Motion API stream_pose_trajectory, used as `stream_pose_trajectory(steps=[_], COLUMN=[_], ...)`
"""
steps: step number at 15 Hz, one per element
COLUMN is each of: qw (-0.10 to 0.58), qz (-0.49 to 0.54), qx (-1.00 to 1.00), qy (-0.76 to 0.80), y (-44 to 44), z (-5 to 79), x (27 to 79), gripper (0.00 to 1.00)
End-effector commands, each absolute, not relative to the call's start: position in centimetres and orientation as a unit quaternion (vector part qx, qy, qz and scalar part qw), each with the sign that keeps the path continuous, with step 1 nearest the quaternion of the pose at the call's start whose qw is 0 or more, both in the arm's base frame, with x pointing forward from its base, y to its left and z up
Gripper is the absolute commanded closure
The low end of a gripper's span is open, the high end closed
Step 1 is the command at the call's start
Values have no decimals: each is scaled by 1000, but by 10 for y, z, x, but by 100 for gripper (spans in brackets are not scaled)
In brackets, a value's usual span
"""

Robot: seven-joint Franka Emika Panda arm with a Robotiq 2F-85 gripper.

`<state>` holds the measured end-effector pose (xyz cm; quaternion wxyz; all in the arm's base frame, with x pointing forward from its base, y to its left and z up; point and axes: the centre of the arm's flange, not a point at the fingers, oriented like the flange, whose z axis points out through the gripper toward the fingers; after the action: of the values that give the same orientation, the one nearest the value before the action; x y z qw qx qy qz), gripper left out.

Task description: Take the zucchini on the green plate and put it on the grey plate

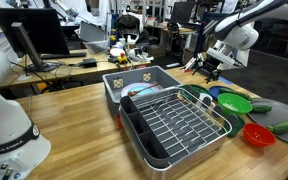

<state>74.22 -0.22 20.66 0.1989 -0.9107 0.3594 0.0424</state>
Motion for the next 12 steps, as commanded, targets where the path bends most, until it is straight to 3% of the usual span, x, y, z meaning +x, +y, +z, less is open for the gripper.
stream_pose_trajectory(steps=[1,12], qw=[199,182], qz=[42,15], qx=[-911,-873], qy=[359,453], y=[-2,16], z=[207,177], x=[742,751], gripper=[0,0])
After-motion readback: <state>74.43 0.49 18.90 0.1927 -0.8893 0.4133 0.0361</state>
